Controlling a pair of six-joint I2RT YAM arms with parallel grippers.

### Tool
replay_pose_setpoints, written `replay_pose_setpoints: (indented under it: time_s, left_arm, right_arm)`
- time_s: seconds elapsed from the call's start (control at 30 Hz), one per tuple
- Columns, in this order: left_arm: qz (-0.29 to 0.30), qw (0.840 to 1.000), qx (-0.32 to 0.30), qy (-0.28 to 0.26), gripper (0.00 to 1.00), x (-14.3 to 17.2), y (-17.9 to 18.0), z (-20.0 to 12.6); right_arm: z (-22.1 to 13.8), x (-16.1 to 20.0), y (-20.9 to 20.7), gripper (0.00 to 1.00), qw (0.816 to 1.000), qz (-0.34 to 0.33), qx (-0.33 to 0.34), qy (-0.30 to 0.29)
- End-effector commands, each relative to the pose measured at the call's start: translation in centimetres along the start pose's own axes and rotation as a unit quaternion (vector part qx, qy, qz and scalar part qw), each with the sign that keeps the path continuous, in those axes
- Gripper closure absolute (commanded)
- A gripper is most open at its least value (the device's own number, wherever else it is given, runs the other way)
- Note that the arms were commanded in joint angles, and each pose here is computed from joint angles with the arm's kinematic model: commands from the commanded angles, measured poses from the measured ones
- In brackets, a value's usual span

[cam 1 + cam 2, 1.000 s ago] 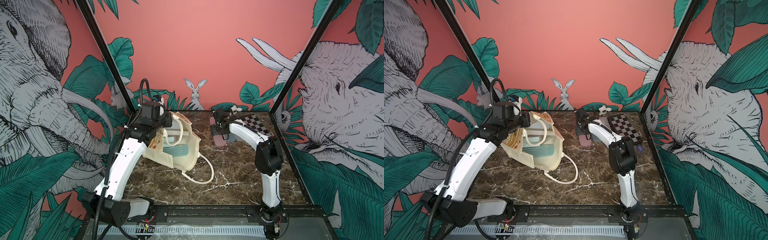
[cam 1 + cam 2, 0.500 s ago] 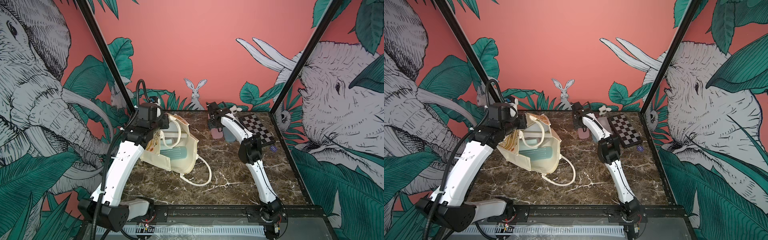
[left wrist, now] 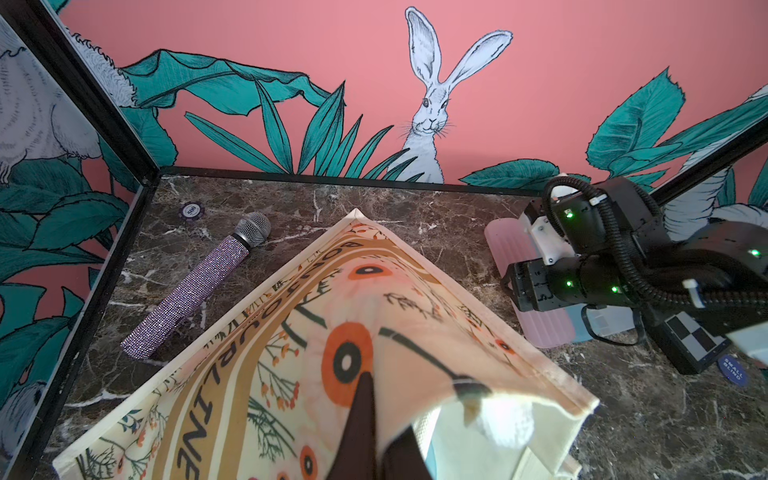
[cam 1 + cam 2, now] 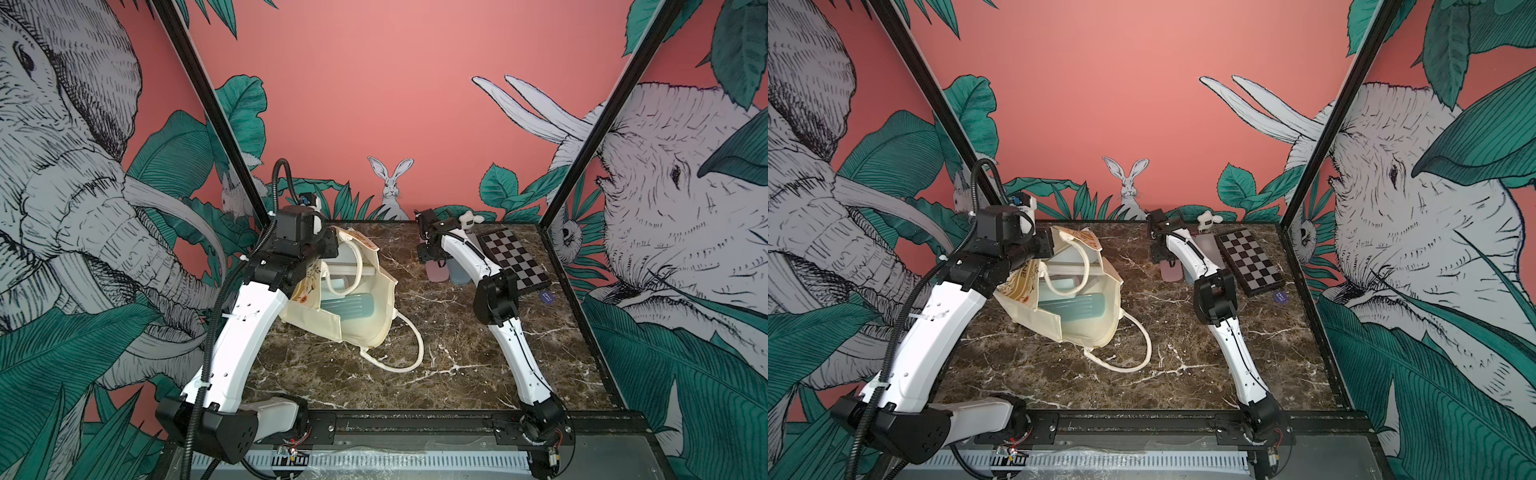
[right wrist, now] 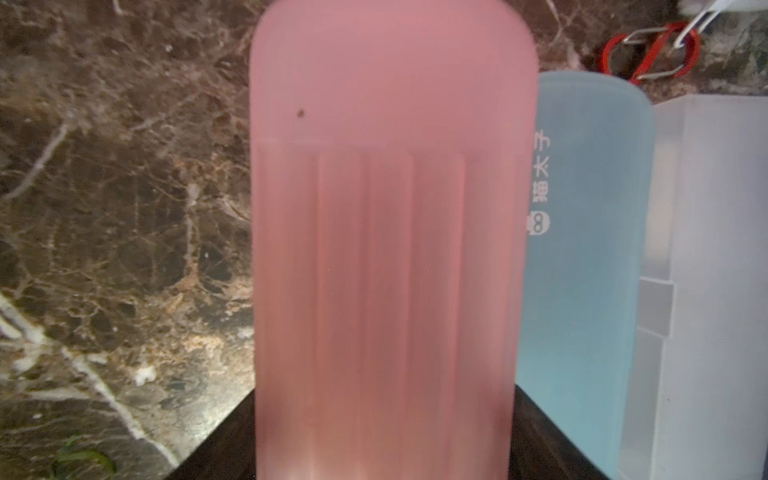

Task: Take out the pencil case from the canvas bag
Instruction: Place the pencil case at the center of the board.

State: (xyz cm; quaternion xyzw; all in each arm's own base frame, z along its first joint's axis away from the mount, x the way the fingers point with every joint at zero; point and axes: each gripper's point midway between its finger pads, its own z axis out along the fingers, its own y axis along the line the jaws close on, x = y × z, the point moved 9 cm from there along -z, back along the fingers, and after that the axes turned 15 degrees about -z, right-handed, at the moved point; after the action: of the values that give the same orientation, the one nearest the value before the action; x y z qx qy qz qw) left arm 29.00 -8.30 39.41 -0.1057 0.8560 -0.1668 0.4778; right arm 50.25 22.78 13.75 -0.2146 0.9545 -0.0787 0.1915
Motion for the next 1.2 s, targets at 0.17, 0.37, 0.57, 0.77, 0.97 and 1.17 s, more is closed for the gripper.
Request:
replay_pose_setpoints:
  time_s: [0.17,0.37,0.57,0.77,0.97,1.17]
  left_arm:
    - [-0.016,0.998,0.023,-0.048,1.0,-1.5,-0.4,-1.6]
    - [-0.017,0.998,0.023,-0.049,1.0,-1.5,-0.5,-1.4]
    - [-0.018,0.998,0.026,-0.045,1.0,-1.5,-0.6,-1.2]
    - [-0.017,0.999,0.022,-0.045,1.0,-1.4,-0.4,-1.1]
    - [-0.019,0.999,0.024,-0.045,1.0,-1.4,-0.4,-1.0]
    - [-0.019,0.999,0.03,-0.04,1.0,-1.5,-0.7,-0.7]
  right_arm:
    - [1.1,0.0,-0.6,0.25,1.0,0.006,0.01,0.004]
    - [0.8,-0.2,-0.8,0.16,1.0,0.008,0.014,-0.001]
    - [0.3,-0.3,-1.0,0.1,1.0,0.007,0.018,-0.005]
    - [0.2,-0.3,-1.2,0.09,0.999,0.0,0.035,-0.005]
    - [0.0,-0.1,-1.7,0.1,0.998,-0.007,0.058,0.0]
    - [-1.8,-0.6,-1.8,0.1,0.999,0.005,0.041,-0.018]
